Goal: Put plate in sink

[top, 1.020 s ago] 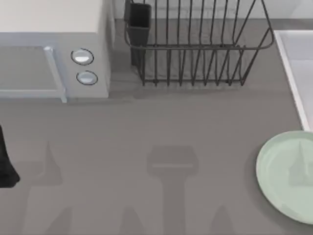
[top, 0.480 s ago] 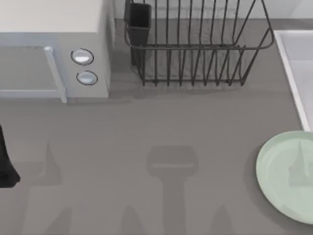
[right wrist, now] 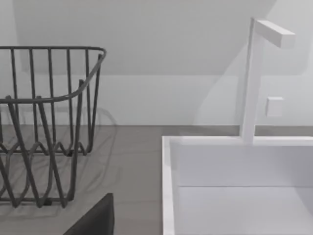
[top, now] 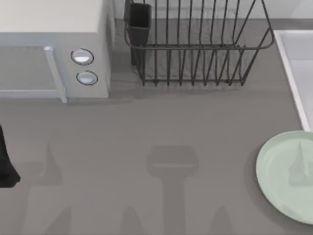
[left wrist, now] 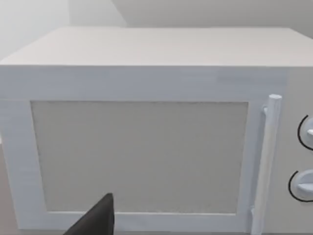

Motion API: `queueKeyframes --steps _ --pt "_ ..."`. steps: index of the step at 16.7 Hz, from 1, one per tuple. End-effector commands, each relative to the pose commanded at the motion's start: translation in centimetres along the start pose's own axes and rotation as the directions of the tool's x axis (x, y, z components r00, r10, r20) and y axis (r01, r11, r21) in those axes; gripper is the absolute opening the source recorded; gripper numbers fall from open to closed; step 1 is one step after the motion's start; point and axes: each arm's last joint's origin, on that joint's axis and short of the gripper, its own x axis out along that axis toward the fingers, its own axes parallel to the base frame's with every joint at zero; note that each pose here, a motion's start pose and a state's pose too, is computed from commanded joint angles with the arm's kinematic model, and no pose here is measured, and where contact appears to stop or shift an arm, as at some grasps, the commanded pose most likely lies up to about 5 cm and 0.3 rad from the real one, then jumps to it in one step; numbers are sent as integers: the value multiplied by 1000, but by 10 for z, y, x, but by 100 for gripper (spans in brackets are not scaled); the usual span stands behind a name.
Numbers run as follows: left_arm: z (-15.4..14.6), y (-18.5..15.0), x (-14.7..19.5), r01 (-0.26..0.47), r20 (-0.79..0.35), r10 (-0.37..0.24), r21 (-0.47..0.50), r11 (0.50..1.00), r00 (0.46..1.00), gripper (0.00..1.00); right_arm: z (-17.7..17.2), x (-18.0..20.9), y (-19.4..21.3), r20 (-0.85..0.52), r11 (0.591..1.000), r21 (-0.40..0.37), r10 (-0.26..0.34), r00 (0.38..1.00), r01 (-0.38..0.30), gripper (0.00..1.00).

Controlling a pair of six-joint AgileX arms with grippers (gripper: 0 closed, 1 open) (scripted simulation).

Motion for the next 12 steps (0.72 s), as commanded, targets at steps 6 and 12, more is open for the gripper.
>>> queueKeyframes --steps 6,12 --pt "0 0 0 0 0 0 0 1000 1000 100 0 0 0 -1 1000 0 0 1000 0 100" --pt "0 0 0 0 0 0 0 1000 1000 100 30 6 8 -199 996 70 69 978 -56 100"
